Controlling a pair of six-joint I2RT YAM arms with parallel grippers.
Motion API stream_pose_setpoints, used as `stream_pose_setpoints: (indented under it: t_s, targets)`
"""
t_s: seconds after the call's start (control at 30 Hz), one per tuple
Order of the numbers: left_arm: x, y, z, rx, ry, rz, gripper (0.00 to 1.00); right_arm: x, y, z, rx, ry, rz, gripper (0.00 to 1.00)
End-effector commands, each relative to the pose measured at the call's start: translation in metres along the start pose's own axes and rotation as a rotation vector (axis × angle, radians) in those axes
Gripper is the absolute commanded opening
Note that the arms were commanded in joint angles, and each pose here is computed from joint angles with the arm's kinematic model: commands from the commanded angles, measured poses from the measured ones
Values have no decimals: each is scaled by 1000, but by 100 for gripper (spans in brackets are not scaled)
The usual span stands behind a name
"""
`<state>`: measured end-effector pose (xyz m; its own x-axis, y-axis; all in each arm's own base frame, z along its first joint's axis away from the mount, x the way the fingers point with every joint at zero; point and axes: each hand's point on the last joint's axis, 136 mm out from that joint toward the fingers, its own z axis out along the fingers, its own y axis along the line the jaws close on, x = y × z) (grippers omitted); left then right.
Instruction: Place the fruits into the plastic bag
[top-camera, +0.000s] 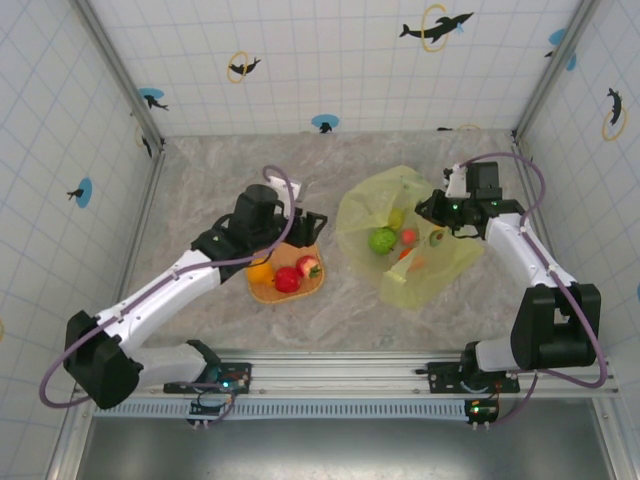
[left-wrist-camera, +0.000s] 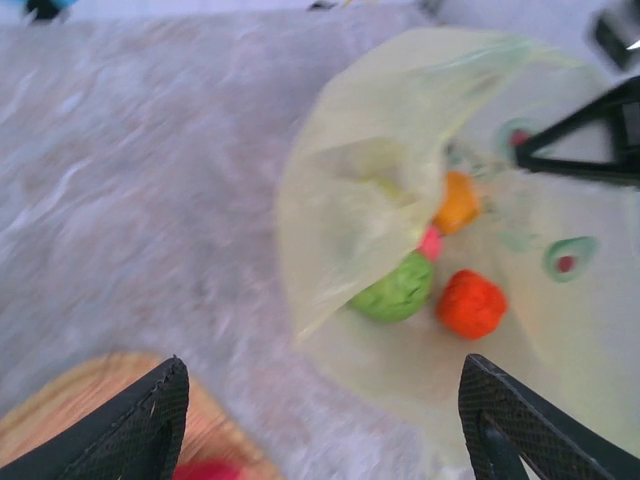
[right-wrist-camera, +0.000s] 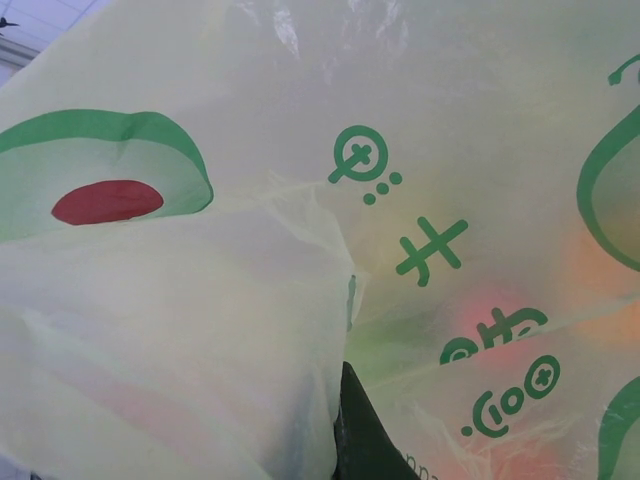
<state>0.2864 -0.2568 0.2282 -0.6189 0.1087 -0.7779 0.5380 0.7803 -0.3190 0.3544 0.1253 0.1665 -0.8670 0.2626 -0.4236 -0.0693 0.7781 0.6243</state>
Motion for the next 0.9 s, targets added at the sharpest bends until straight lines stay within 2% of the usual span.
stream_pose_setpoints:
  t_s: [0.0, 0.1, 0.23, 0.47, 0.73, 0.87]
  targets:
    - [54, 36, -4, -156, 197, -117, 73, -5, 11, -5, 2, -24, -49, 0]
    - [73, 62, -16, -288, 267, -148, 74, -2, 11, -3, 11, -14, -61, 0]
    - [85, 94, -35, -421, 278, -196, 78, -2, 11, -4, 25, -13, -74, 0]
    - [116, 130, -46, -492, 292, -360, 81, -2, 14, -6, 15, -19, -85, 0]
    - [124, 158, -64, -581, 215, -483, 82, -2, 13, -9, 28, -27, -96, 0]
    - [134, 164, -68, -594, 225, -515, 83, -3, 14, -6, 26, -18, -91, 0]
